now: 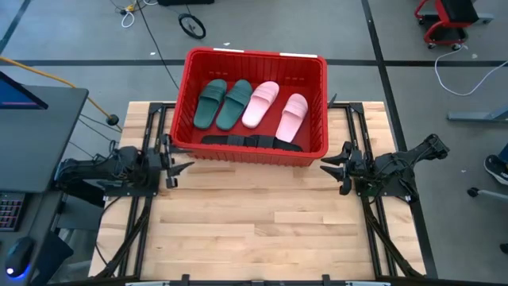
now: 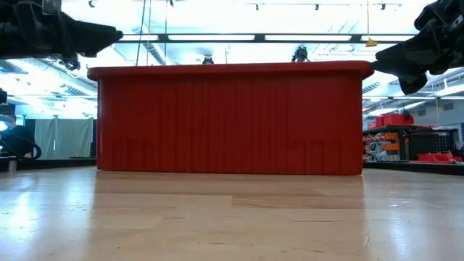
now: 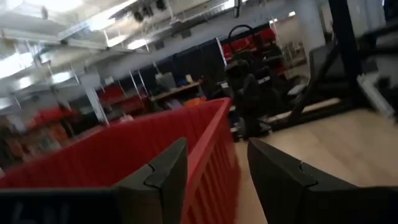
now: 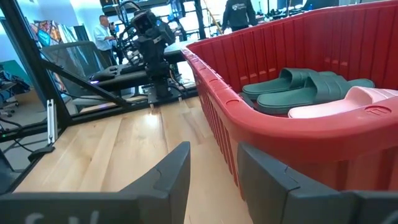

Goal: Pick and place slides into bin
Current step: Return to Home Position

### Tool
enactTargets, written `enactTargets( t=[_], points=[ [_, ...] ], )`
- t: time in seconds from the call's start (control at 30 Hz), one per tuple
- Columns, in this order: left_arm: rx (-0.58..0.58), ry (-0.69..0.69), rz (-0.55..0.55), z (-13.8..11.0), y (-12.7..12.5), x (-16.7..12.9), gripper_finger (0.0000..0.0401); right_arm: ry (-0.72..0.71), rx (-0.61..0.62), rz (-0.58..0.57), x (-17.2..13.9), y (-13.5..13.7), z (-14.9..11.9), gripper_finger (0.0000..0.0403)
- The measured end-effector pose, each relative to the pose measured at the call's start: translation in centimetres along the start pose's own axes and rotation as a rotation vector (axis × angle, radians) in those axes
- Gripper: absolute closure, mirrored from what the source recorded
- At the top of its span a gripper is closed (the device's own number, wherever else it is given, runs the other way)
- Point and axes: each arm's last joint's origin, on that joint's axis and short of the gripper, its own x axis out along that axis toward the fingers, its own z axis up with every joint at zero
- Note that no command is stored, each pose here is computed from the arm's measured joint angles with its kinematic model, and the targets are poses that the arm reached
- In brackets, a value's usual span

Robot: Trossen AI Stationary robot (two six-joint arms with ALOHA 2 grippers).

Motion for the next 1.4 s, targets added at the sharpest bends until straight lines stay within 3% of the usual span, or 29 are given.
enactTargets(
  t=[0.1,0.2,1.4],
  points=[
    [0.100,0.007,-0.005,-0.06,-0.03,0.03,0.0226,0.000,0.000,0.000,0.00,0.00,0.00,0.0265],
    [0.124,-0.001,-0.002,0.01,-0.01,0.02,0.0222,0.001,0.000,0.000,0.00,0.00,-0.01,0.0265],
    [0.130,-0.006,-0.001,0.10,0.02,0.01,0.0220,0.000,0.000,0.000,0.00,0.00,0.01,0.0265]
  ],
)
